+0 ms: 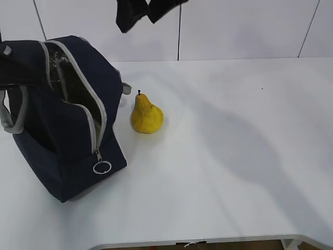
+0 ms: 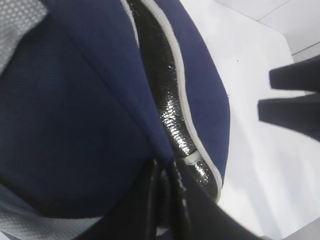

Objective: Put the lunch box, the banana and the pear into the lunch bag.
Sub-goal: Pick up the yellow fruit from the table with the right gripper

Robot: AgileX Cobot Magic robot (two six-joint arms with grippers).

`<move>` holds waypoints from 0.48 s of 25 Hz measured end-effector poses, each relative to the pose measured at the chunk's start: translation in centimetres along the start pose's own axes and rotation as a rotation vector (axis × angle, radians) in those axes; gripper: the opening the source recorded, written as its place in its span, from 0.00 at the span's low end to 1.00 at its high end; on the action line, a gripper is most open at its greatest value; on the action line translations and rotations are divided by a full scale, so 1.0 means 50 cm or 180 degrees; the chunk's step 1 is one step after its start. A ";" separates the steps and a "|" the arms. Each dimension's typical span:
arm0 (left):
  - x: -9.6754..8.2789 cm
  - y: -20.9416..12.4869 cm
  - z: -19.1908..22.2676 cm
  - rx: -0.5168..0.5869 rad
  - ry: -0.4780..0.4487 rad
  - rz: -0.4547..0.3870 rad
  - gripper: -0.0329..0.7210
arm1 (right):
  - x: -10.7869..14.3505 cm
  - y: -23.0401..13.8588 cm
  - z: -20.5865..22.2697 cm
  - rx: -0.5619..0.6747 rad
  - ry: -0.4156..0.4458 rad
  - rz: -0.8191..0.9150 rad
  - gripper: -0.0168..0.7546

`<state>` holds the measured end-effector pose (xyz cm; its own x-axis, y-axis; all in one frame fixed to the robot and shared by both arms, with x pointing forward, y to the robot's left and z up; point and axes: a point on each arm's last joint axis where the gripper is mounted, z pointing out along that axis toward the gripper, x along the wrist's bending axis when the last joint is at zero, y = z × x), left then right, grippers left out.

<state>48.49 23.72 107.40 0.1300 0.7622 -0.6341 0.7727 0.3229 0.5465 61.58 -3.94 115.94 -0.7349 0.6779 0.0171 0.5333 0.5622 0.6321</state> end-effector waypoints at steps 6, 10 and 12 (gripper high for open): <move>0.001 0.001 0.000 -0.0022 0.0010 0.0004 0.05 | -0.012 -0.064 0.065 0.0573 -0.0099 0.0062 0.76; 0.001 0.001 0.000 -0.0022 0.0010 0.0004 0.05 | -0.012 -0.094 0.094 0.0808 -0.0074 0.0150 0.76; 0.001 0.001 0.000 -0.0024 0.0011 0.0004 0.05 | -0.011 -0.106 0.103 0.0881 -0.0065 0.0189 0.76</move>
<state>48.54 23.77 107.42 0.1288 0.7646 -0.6315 0.7678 0.3260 0.5515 61.31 -4.87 108.58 -0.6918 0.7214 0.0304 0.6714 0.6272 0.3948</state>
